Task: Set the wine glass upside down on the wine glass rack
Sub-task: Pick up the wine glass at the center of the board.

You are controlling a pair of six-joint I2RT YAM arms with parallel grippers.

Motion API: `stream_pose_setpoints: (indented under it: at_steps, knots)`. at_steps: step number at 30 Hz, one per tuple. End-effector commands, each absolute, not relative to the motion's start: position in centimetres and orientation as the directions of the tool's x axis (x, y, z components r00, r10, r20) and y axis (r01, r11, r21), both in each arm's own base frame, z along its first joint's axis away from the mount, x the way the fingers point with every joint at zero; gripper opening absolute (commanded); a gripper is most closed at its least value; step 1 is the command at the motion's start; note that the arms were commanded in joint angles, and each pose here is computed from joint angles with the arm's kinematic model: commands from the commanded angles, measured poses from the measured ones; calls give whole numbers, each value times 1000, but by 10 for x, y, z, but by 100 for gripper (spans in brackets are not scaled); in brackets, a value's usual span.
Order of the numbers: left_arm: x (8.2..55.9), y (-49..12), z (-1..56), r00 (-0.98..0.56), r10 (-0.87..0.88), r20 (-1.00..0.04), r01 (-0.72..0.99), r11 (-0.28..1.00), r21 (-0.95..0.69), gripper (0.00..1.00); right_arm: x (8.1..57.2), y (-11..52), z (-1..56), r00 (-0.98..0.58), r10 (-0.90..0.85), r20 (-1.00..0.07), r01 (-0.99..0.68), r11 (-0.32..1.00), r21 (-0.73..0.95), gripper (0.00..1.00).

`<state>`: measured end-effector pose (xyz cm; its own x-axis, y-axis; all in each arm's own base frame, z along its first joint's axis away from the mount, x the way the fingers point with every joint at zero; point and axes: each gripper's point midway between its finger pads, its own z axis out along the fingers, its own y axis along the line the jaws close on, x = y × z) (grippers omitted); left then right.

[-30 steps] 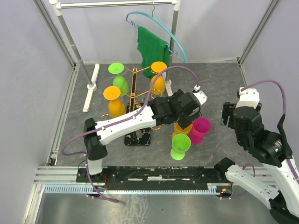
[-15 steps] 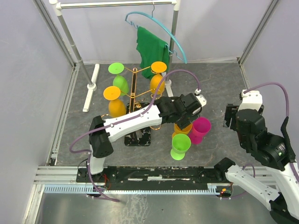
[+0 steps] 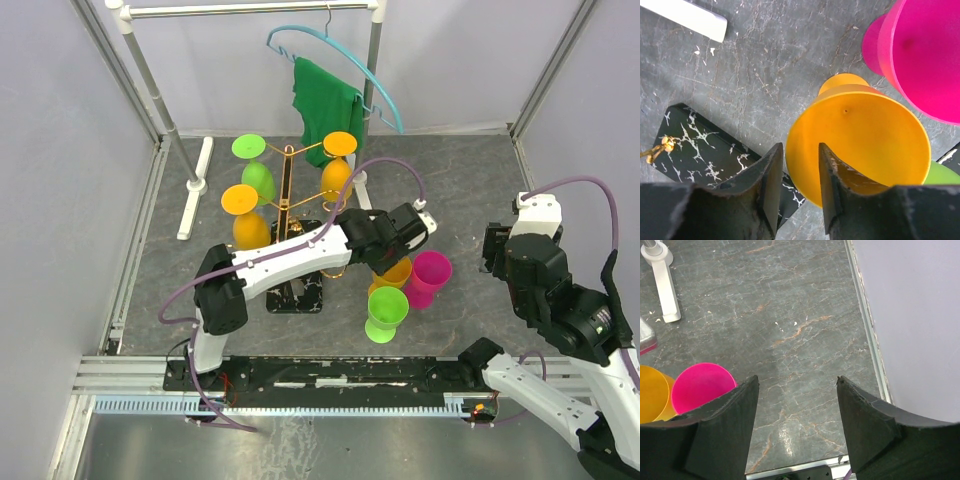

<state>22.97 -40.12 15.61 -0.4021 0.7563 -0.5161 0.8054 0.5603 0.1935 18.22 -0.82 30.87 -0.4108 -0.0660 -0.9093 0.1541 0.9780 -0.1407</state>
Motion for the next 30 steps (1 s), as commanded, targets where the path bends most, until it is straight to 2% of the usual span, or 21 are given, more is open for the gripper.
stream_pose_setpoints:
  at_steps: [1, 5, 8, 13, 20, 23, 27, 30]
  knots:
    - [231, -414, 167, -391, 722, -571, 816, 559, 148, 33, 184, -11, 317, -381, -59, -923, 174, 976, -134, 69]
    - [232, -416, 174, -390, 708, -589, 815, 562, 137, 11, 184, -11, 317, -376, -54, -925, 175, 976, -128, 63]
    - [238, -414, 194, -382, 676, -630, 796, 587, 147, 4, 186, -7, 317, -374, -50, -926, 162, 980, -119, 62]
    - [250, -405, 247, -349, 616, -706, 752, 634, 181, 3, 197, 20, 315, -362, -12, -932, 74, 996, -42, 63]
    - [261, -381, 320, -279, 519, -808, 671, 707, 222, 3, 216, 70, 312, -345, 104, -933, -63, 989, 133, 69]
    - [256, -376, 353, -236, 470, -851, 680, 705, 201, 3, 219, 74, 312, -347, 123, -930, -60, 986, 153, 74]
    - [246, -369, 398, -162, 378, -911, 699, 696, 164, 3, 217, 54, 316, -339, 108, -935, 25, 994, 106, 78]
    - [248, -350, 426, -87, 333, -939, 661, 724, 196, 3, 212, 44, 321, -326, 115, -938, 56, 993, 102, 80]
